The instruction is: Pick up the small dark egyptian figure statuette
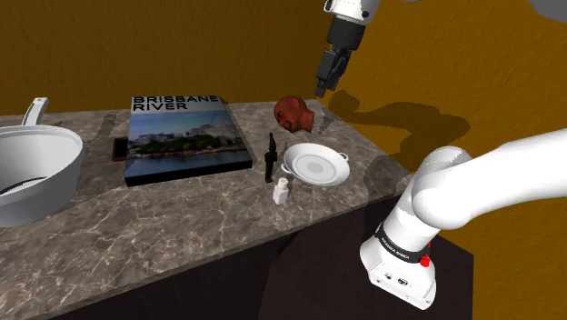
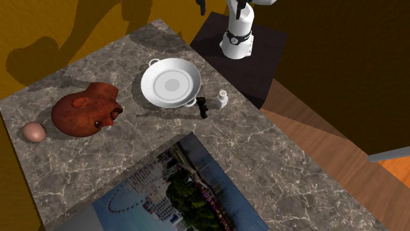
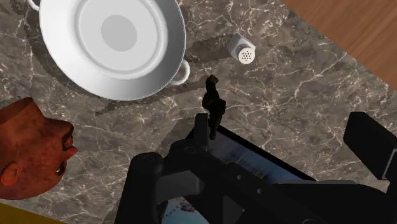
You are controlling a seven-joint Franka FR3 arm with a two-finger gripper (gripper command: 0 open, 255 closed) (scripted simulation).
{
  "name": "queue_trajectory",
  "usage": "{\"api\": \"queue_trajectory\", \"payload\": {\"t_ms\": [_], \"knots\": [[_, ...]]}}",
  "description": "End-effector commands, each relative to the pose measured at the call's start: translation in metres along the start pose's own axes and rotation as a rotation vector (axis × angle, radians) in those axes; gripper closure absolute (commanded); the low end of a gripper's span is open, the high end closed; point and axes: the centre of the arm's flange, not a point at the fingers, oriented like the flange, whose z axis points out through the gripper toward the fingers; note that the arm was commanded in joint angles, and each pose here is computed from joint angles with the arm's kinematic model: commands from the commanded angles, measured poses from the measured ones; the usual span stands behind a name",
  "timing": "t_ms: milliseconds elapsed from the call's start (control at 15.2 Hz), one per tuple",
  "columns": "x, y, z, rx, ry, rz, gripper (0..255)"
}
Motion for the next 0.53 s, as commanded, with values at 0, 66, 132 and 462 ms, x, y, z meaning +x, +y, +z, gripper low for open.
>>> {"api": "queue_trajectory", "payload": {"t_ms": [0, 66, 132, 462], "knots": [[0.000, 0.000, 0.000, 0.000, 0.000, 0.000, 0], [0.007, 0.004, 0.011, 0.009, -0.001, 0.008, 0], [0.015, 0.007, 0.022, 0.017, -0.002, 0.016, 0], [0.050, 0.025, 0.077, 0.061, -0.005, 0.056, 0]]}}
